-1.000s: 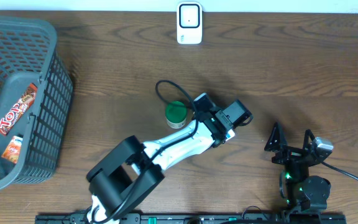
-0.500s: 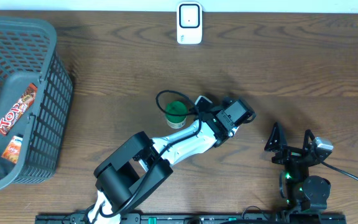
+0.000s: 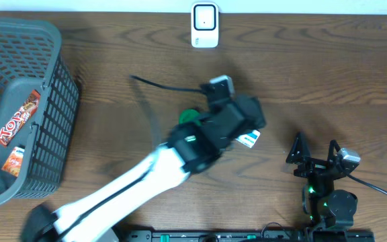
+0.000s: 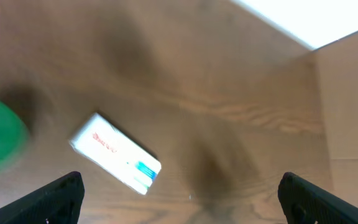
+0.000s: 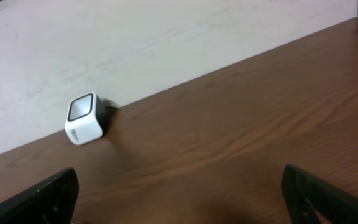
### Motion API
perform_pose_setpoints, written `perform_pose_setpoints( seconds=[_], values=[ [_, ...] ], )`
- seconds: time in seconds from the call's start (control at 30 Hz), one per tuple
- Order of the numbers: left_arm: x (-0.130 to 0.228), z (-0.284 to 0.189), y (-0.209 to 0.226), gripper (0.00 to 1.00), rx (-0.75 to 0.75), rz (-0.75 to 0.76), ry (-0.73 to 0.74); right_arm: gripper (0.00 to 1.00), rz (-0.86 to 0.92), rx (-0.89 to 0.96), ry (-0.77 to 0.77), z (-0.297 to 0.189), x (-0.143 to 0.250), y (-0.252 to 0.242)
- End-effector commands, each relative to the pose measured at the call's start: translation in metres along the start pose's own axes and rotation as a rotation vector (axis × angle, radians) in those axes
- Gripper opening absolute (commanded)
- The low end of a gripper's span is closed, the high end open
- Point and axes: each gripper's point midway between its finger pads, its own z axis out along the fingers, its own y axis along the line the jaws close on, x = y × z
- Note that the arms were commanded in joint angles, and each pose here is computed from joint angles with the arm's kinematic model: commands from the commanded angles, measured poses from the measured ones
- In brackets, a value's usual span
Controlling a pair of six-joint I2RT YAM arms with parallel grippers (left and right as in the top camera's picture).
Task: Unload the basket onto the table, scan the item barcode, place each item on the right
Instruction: 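Place the Panadol box right of the jar and release it, then reach into the basket and grasp the orange Kleenex tissue pack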
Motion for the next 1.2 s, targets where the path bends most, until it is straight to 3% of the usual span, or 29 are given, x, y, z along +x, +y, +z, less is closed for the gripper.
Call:
perform_pose_setpoints(
  seconds=[0.0,0.07,0.17,0.27,0.47,0.8,1.17],
  values=[
    [-0.076,-0.076,0.019,0.99,0.014,0.240,-0.184,0.99,-0.012,0.008,-0.004,0.000,-0.001,-0.002],
    [-0.106,-0.108,0.040,0.99,-0.007,0.229,-0.264,0.99,-0.012,0.008,-0.004,0.000,-0.001,-0.002],
    [-0.175,-0.204,0.127,0.99,-0.178,0.077,-0.517,0.99,-0.012,0.008,-0.004,0.000,-0.001,-0.002],
    [-0.193,-0.264,0.177,0.99,-0.327,-0.010,-0.662,0.99,-0.012,0.008,-0.004,0.000,-0.001,-0.002],
    [-0.193,-0.347,0.263,0.99,-0.654,-0.263,-0.842,0.99,-0.012,0.008,-0.004,0.000,-0.001,-0.002],
    [-0.189,-0.343,0.367,0.99,-0.936,-0.522,-0.716,0.99,-0.012,0.008,-0.004,0.000,-0.001,-0.002],
    [-0.156,-0.299,0.453,1.00,-1.089,-0.720,-0.380,0.99,-0.012,0.008,-0.004,0.000,-0.001,-0.002]
  ],
)
